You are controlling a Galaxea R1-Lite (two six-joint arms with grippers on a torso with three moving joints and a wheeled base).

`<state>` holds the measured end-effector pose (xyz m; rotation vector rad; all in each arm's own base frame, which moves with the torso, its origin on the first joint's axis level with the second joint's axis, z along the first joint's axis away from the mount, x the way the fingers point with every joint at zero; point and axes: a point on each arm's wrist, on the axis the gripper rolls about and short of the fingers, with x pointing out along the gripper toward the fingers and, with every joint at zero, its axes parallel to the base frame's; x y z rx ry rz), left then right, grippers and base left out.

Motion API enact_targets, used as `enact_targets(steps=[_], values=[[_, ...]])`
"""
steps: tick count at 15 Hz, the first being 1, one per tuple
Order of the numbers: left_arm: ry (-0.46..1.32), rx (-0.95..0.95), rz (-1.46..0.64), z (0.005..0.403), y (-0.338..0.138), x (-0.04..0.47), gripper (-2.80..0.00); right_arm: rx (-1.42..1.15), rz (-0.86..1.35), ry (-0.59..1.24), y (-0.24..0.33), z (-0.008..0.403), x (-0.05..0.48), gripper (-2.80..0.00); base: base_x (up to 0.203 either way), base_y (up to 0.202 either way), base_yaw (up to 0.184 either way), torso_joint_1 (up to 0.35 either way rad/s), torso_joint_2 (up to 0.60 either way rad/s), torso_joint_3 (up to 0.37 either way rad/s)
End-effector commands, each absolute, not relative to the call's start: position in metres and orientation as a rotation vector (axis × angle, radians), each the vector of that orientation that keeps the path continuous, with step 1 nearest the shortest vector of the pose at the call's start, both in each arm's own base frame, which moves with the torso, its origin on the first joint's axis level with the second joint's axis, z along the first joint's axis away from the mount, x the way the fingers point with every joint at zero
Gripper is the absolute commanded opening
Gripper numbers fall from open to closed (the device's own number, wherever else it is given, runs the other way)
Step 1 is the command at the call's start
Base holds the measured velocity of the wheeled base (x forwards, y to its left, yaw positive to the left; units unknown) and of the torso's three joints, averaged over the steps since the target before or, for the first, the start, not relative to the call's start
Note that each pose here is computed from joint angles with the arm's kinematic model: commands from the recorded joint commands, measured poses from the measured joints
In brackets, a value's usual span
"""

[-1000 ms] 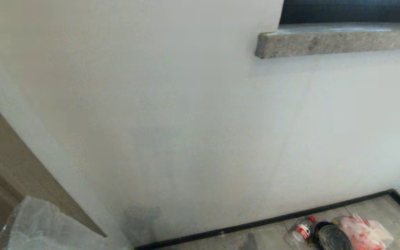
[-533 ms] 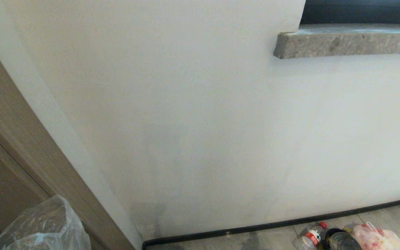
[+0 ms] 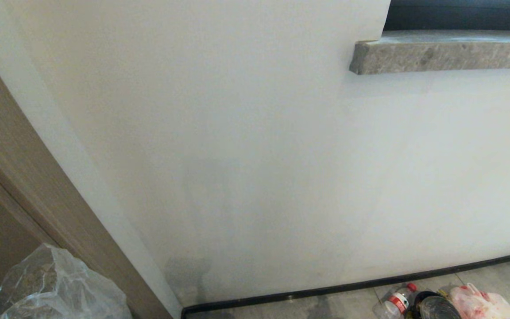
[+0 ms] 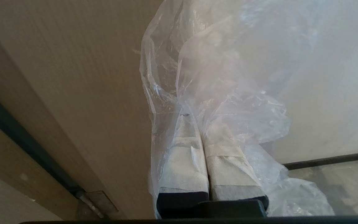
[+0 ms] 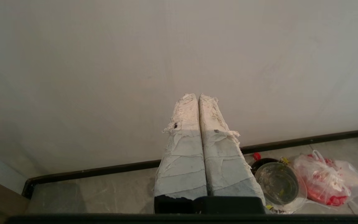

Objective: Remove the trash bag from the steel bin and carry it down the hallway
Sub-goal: Put the trash bag at the door

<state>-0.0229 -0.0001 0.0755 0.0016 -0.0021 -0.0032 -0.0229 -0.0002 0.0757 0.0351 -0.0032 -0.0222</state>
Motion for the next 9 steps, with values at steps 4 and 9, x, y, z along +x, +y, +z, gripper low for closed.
enact_targets(steps=[4,9], values=[[0.0,0.003,-0.003,0.0752,-0.0001,-0.0227,-2.8,0.034,-0.022,-0.003,-0.0002,0.0753,-0.0228,-2.8,0.0,0.0,0.0,0.0,0.0,0.0],[-0.001,0.004,-0.003,0.0756,-0.0001,-0.0228,-2.8,0.036,-0.023,-0.003,-0.0002,0.0753,-0.0228,-2.8,0.0,0.0,0.0,0.0,0.0,0.0]])
